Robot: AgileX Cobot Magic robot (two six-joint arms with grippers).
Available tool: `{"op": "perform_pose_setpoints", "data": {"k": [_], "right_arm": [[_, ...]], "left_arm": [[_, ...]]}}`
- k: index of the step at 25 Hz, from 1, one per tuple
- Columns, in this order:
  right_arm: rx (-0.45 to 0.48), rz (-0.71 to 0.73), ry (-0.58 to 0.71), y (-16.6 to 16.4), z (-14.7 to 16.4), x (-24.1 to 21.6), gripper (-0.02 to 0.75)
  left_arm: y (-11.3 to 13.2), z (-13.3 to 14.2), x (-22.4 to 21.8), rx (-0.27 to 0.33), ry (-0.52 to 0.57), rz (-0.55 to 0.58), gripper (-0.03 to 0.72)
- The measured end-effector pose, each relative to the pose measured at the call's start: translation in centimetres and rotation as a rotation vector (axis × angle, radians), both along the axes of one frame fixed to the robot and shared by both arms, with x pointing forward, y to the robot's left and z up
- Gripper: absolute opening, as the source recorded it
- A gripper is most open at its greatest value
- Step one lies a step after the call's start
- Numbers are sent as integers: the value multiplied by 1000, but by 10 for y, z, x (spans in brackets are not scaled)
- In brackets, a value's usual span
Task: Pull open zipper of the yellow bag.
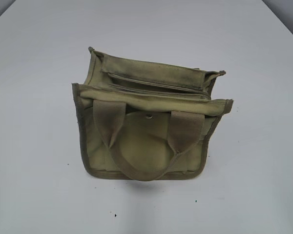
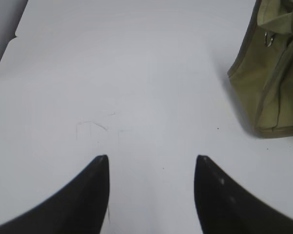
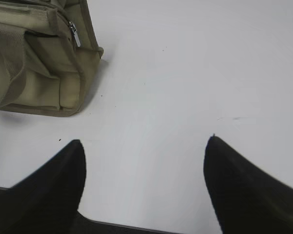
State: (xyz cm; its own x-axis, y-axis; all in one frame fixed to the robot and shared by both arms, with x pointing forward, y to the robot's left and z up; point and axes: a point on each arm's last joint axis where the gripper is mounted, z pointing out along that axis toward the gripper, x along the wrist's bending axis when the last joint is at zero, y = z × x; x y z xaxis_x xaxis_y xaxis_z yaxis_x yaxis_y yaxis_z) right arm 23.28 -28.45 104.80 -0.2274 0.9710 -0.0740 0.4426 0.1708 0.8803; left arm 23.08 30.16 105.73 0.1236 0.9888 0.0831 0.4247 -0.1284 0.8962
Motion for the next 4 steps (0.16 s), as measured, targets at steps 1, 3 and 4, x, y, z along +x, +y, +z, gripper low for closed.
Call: {"op": "perform_pose_setpoints", "data": {"k": [1,3,4], "right_arm": [[3,-2,1,0,0,0,583],[8,-4,2,0,0,0,583],[8,-5,2,0,0,0,583]], "left_arm": [[0,0,0,0,0,0,432],[0,0,0,0,0,0,432],[0,0,0,0,0,0,432]]}}
